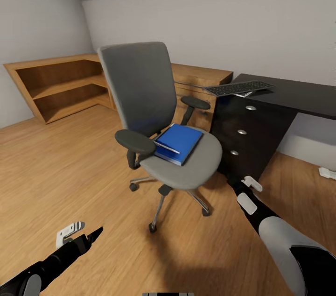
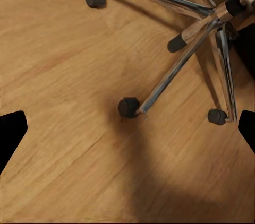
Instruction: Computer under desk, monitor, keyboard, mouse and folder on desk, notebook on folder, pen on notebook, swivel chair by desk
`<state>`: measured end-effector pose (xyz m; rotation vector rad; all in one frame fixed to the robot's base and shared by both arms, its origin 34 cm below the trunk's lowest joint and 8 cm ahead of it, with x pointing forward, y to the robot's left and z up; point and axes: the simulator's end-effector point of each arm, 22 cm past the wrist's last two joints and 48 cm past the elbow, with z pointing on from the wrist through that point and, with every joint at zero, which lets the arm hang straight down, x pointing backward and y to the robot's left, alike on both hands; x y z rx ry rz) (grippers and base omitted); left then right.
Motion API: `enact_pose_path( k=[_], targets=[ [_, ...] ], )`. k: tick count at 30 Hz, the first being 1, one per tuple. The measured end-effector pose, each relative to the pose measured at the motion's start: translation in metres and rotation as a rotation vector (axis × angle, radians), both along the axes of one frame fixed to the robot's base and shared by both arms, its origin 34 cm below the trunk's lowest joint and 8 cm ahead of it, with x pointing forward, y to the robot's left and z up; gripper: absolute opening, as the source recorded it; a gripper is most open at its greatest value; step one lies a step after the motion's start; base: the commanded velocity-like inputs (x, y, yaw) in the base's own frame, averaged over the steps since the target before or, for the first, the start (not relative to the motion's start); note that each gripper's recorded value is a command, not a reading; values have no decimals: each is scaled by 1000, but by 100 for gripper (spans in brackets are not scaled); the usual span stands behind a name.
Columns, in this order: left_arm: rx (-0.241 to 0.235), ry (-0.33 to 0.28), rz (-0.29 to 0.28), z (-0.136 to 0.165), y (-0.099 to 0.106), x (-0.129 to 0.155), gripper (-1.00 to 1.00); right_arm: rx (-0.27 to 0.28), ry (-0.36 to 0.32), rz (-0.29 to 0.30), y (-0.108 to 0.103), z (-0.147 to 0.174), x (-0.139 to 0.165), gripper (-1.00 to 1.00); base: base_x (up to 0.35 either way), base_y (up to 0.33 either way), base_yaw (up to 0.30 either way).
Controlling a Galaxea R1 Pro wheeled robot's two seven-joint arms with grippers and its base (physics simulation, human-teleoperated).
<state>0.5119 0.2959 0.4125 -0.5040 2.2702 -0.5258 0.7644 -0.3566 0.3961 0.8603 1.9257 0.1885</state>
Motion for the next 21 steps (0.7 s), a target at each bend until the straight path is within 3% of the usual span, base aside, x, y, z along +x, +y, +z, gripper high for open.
enact_pose_path(
  k=[7,21],
  targets=[
    [0,0,0,0,0,0,100,-2,-8,1,1,3,1,100,-60,24,0],
    [1,2,0,0,0,0,100,0,-92,28,5,33,20,100,0,0,0]
  ],
)
